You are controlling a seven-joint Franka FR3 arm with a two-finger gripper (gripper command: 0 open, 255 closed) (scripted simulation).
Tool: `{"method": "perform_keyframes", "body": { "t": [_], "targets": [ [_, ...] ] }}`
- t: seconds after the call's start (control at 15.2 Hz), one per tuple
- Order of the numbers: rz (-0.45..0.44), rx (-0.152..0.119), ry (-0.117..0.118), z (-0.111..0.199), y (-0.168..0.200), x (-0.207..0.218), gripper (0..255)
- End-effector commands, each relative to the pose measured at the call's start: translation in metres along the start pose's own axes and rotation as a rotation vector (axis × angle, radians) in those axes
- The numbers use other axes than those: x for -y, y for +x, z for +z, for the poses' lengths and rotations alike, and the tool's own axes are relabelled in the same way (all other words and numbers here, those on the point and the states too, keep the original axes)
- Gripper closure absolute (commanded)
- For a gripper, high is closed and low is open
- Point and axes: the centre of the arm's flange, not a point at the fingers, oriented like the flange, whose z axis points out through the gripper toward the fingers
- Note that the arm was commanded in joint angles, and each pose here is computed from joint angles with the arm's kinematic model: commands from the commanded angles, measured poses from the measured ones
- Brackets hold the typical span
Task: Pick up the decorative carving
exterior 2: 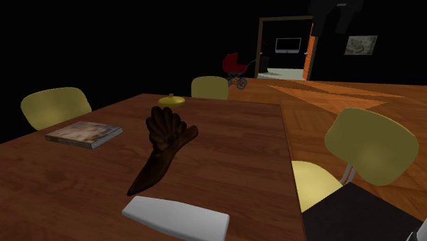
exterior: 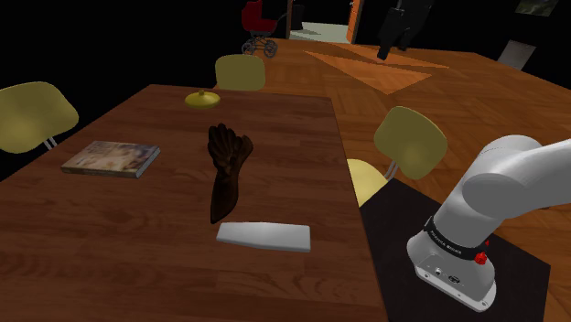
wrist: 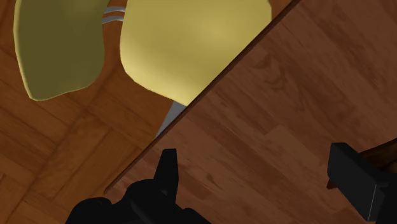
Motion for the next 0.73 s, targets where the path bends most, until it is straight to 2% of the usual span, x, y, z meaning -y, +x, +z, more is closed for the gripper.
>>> {"method": "perform_keyframes", "body": {
  "t": [0.0,0.66],
  "targets": [
    [0.0,0.0,0.0,0.0,0.0,0.0,0],
    [0.163,-0.016,-0.036,0.045,0.025,0.127,0]
  ]
}}
